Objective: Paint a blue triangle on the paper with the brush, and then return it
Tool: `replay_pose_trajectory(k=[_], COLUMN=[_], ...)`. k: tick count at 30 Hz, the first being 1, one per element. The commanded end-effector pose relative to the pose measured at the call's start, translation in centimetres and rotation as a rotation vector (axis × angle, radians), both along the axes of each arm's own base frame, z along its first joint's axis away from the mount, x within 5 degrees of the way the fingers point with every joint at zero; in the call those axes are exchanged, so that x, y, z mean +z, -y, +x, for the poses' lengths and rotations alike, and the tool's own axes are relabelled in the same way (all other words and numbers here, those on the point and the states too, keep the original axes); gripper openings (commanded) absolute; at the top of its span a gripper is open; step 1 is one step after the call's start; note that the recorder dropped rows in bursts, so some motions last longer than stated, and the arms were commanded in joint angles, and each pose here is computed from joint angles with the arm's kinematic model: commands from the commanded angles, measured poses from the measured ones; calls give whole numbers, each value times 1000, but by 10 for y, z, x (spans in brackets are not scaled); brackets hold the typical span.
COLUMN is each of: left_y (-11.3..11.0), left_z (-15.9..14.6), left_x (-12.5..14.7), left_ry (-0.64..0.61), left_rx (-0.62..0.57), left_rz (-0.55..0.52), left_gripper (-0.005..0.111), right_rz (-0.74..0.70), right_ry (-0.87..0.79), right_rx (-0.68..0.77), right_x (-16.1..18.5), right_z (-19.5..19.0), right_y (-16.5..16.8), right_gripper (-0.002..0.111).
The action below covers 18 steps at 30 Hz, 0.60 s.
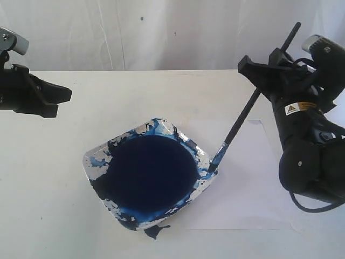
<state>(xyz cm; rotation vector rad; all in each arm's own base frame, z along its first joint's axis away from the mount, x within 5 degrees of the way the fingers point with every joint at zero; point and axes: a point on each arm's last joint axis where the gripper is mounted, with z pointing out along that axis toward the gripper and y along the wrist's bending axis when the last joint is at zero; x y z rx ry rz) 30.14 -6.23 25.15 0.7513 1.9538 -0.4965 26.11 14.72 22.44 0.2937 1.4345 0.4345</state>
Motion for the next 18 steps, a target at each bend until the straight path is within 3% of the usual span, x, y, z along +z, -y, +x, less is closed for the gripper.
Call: replay_pose_trajectory(k=[1, 5, 9, 13, 18], left_y=[-2, -2, -2, -2, -3], left_z=[-1, -1, -1, -1, 0], left_x=[0, 0, 0, 0, -1], left_ry=[0, 0, 0, 0, 2], left_rx=[4, 4, 4, 4, 17], left_rz=[4, 4, 4, 4, 12], left_gripper=[0, 0, 0, 0, 0], right_rz=[24, 86, -9, -101, -94], right_ry=[63, 143, 225, 179, 96], right_rx=[-16, -18, -61, -67, -99], right_x=[13, 43, 70, 80, 81], right_z=[-3, -14, -26, -33, -37], right_y=[5, 13, 24, 30, 38], right_gripper=[1, 1, 1, 1, 1])
